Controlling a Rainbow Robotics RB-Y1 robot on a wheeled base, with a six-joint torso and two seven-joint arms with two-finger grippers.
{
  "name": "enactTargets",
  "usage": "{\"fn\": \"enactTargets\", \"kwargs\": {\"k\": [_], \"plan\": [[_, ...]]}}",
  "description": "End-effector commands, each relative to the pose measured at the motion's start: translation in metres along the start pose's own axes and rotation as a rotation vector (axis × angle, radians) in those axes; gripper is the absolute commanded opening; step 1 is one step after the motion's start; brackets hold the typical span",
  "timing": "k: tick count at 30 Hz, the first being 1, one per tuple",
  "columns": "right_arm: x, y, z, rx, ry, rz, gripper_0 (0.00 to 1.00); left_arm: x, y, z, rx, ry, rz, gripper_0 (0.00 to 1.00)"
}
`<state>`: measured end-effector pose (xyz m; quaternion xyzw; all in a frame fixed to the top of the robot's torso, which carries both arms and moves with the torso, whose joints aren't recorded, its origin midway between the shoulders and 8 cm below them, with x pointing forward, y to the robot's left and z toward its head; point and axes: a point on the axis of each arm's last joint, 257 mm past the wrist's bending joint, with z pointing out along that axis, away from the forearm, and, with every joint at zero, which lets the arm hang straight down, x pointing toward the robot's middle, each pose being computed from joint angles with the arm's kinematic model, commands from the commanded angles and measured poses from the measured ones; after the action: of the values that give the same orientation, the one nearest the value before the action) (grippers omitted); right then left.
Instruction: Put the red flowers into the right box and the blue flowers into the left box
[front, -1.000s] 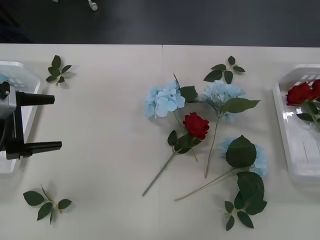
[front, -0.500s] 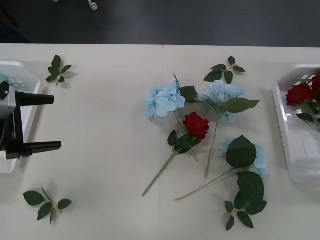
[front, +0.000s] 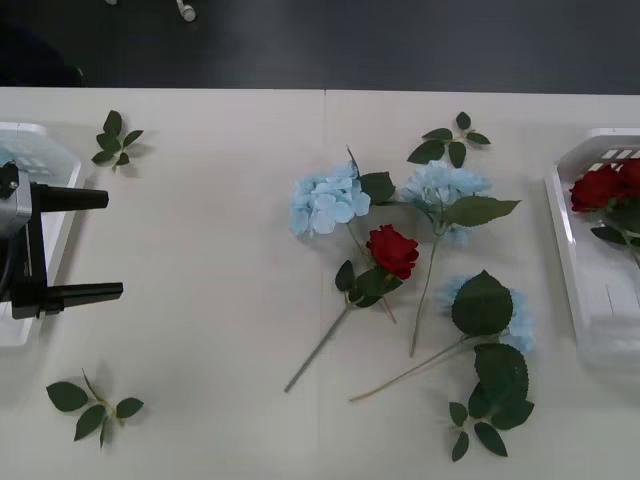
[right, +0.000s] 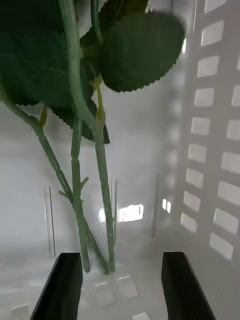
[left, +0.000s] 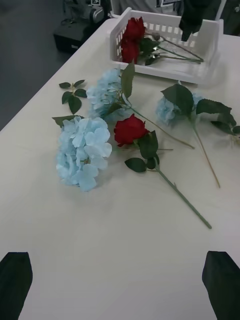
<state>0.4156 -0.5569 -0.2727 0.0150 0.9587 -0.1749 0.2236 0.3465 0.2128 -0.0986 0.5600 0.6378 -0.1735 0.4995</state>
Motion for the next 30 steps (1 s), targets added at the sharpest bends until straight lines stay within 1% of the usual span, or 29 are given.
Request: {"fn": "enactTargets", "kwargs": {"k": [1,5,8,14,19,23,25,30], "plan": [[0.007,-0.006,-0.001,-0.003,0.002,0.044,0.47,0.008,0.002,-0.008,-0.02,0.023,-0.002,1.0],[0.009,0.015,-0.006,-0.075,0.013,0.055,0.47,0.008,0.002,-0.008,-0.02,0.023,-0.002,1.0],[0.005,0.044,-0.025,-0.161,0.019,0.045,0.47,0.008,0.002,-0.008,-0.02,0.023,-0.002,1.0],[-0.001,0.098,-0.079,-0.262,0.039,0.065,0.47,0.008,0.002,-0.008,-0.02,0.023,-0.002,1.0],[0.003,0.141,-0.123,-0.344,0.053,0.078,0.47,0.008,0.002,-0.008,-0.02,0.023,-0.002,1.0],[0.016,0.173,-0.147,-0.394,0.058,0.08,0.47,0.008,0.002,-0.008,-0.02,0.023,-0.002,1.0],[0.033,0.198,-0.157,-0.421,0.058,0.08,0.47,0.008,0.002,-0.008,-0.02,0.023,-0.002,1.0],[0.068,0.246,-0.159,-0.452,0.066,0.063,0.47,0.008,0.002,-0.008,-0.02,0.023,-0.002,1.0]]}}
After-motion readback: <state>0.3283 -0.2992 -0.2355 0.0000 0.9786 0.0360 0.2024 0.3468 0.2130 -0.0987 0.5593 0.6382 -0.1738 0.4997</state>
